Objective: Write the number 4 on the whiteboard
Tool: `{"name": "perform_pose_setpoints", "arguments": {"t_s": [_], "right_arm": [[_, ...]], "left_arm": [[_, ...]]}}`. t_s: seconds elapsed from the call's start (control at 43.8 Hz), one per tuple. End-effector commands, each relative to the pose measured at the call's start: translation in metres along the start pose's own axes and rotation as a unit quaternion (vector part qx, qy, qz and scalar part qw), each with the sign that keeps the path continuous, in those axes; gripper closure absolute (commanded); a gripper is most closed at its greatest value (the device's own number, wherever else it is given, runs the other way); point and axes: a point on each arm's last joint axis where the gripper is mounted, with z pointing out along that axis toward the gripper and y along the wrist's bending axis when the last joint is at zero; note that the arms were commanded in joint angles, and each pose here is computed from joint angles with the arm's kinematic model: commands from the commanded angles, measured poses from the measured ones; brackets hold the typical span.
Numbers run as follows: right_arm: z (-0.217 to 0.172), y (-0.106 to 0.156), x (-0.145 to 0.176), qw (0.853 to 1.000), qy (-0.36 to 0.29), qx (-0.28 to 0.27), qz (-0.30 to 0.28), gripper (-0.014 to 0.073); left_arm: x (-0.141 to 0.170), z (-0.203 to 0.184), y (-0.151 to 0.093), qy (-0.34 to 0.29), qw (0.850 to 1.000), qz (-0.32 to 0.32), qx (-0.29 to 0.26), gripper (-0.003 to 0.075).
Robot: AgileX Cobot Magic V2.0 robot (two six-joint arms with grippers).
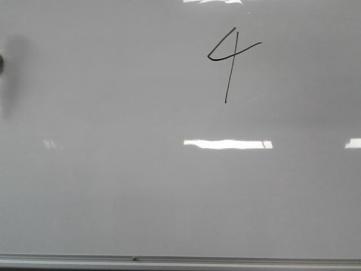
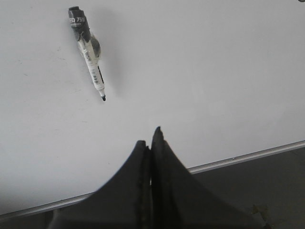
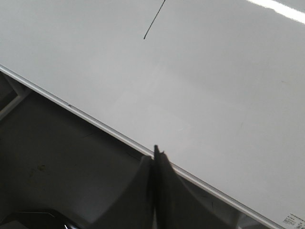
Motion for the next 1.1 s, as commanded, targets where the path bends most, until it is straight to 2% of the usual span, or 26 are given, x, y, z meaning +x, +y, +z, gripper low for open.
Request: {"name": "perform_pose_setpoints", "arguments": {"t_s": [0.0,0.183,0.274,0.388,0.434,0.663,0.868,1.074], "right_arm": [[-0.004,-0.001,-0.011,0.999,-0.043,0.008,0.001,0.0664],[-0.004,-0.001,-0.011,0.999,-0.043,0.008,0.001,0.0664],[-0.004,-0.001,-0.011,0.999,-0.042,0.008,0.001,0.0664],[-0.004,-0.001,-0.011,0.999,-0.042,0.008,0.001,0.0664],[-0.004,-0.001,-0.011,0.999,-0.042,0.008,0.001,0.0664],[-0.004,-0.001,-0.011,0.999,-0.042,0.008,0.001,0.0664],[-0.004,-0.001,-0.011,0.999,-0.042,0.008,0.001,0.0664],[-0.004,-0.001,-0.011,0.999,-0.042,0.008,0.001,0.0664]], "left_arm": [[-0.012,-0.008,-0.001,-0.044,0.999,-0.001,0.009,0.0741],[-0.011,-0.009,0.001,-0.046,0.999,0.0,0.002,0.074],[-0.004,-0.012,0.005,-0.054,0.998,-0.019,-0.002,0.074],[0.007,-0.01,0.002,-0.121,0.991,0.045,0.022,0.074],[0.014,-0.008,0.002,-0.153,0.986,0.063,0.022,0.0741],[0.074,0.015,0.013,-0.239,0.97,0.023,-0.043,0.0741],[0.127,0.034,0.017,-0.331,0.939,0.011,-0.094,0.0741],[0.165,0.051,0.016,-0.357,0.929,0.01,-0.103,0.0741]]}}
